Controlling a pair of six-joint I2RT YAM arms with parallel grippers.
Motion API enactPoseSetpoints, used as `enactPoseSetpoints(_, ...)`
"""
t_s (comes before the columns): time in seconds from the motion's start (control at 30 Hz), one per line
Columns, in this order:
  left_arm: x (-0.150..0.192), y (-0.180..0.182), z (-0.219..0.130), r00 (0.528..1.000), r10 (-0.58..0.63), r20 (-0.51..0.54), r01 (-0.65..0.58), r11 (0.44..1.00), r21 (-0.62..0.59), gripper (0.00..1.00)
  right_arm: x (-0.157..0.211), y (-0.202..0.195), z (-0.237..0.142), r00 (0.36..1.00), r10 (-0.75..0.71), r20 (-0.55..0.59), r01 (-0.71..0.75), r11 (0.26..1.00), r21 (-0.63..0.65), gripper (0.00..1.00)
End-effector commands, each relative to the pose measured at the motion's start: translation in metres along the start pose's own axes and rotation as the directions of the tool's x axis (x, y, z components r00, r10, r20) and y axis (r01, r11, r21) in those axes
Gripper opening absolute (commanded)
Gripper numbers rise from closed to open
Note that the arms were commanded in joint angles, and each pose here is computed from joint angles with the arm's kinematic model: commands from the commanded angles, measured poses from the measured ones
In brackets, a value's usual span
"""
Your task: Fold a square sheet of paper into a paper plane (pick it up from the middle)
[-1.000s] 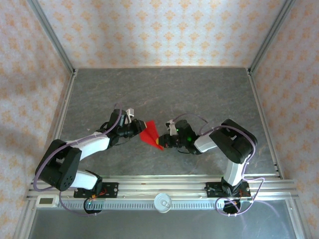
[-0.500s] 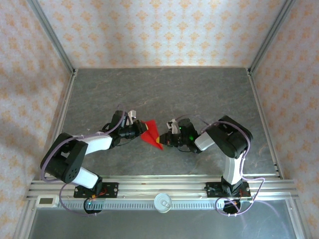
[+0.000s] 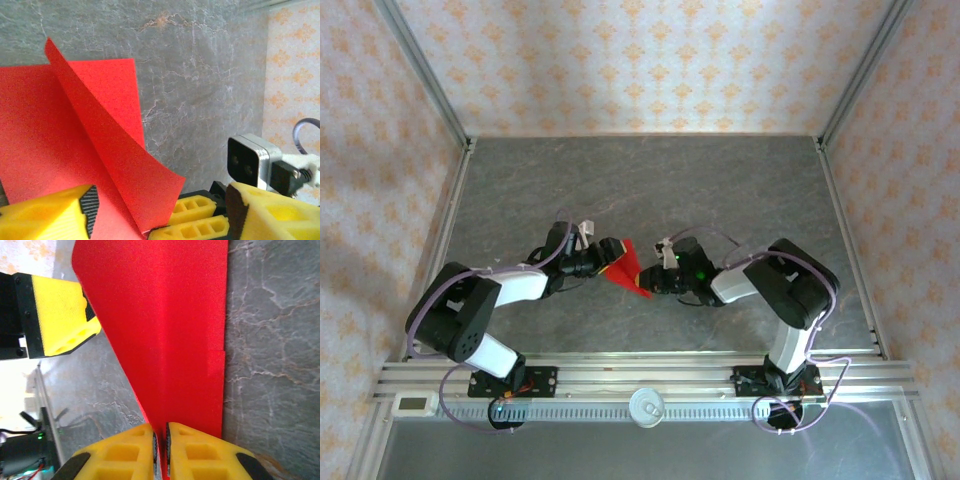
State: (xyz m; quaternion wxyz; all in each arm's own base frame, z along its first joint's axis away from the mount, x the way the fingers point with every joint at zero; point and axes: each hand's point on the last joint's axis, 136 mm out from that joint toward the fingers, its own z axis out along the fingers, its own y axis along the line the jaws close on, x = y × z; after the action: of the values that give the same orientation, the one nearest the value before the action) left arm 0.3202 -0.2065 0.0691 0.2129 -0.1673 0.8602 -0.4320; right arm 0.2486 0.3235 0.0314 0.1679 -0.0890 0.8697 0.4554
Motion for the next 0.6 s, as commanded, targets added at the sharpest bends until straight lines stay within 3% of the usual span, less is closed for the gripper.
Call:
enactPoseSetpoints(0.0, -0.014, -0.012, 0.003, 0.999, -0.002, 0.044, 0.001, 1.0, 0.015, 0.74, -0.011, -0.005, -0.001, 0.992, -0.117, 0.046, 0.11, 0.985, 0.13, 0.15)
enactPoseSetpoints(0.27, -0.017, -0.004, 0.009, 0.998, -0.045, 0.045, 0.046, 0.999, -0.021, 0.75, -0.011, -0.002, -0.006, 0.948, -0.307, 0.078, 0.278, 0.924, 0.264, 0.18)
enactPoseSetpoints(0.57, -0.015, 0.0, 0.017, 0.998, -0.055, 0.008, 0.055, 0.997, -0.045, 0.59, -0.004, 0.002, -0.003, 0.854, -0.519, 0.024, 0.474, 0.797, 0.374, 0.25)
